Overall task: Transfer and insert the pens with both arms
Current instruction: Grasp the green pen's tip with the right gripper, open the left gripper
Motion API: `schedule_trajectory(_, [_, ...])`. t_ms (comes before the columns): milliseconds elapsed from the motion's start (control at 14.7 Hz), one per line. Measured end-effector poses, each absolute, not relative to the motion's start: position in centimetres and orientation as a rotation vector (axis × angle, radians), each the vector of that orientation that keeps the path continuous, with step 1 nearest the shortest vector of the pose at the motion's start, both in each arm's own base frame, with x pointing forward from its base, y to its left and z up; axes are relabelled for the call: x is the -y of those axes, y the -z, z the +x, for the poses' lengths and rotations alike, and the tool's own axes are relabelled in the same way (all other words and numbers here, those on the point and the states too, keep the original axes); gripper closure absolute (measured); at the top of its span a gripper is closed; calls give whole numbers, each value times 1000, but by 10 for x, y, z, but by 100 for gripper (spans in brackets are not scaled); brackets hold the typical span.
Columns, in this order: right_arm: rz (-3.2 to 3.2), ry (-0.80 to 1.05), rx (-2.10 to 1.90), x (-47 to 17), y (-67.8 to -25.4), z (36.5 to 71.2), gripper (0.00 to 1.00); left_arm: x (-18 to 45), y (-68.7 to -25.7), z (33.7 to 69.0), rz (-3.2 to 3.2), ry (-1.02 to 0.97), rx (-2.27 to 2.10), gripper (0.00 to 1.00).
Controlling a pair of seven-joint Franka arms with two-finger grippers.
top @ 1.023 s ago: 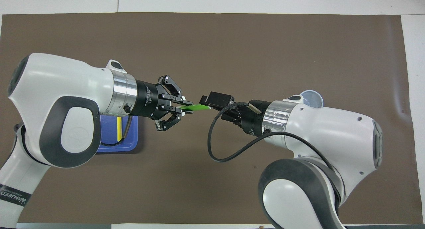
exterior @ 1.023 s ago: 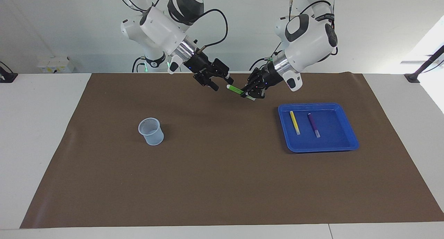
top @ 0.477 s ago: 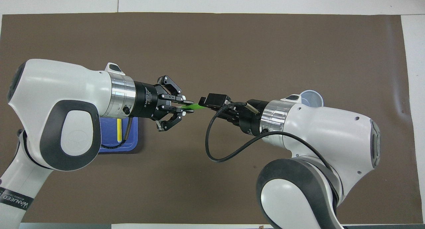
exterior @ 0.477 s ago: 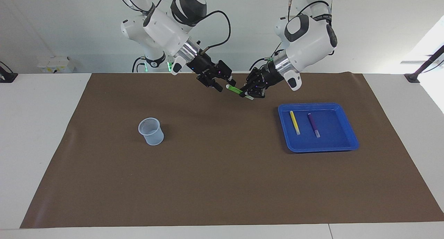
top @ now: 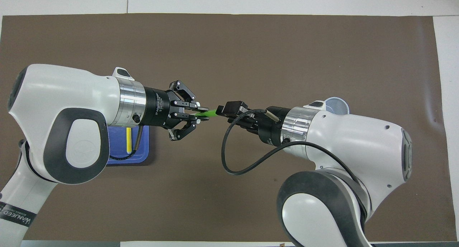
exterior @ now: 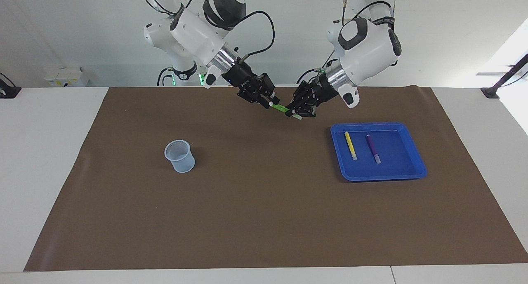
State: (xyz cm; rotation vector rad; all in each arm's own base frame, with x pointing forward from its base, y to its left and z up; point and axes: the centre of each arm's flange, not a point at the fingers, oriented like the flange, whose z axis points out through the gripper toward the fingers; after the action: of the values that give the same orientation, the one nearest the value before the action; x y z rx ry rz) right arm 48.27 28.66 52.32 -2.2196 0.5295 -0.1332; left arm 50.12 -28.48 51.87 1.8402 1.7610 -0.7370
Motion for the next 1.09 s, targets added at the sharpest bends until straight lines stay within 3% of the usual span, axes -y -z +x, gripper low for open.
schedule_trajectory(886, [-2207,147,-535,-288,-529,492,61,288,-521,500,1827,734,-1756,83])
schedule_trajectory(1091, [-2206,150,-540,-286,-528,495,82,287,-522,500,1823,733,-1756,83])
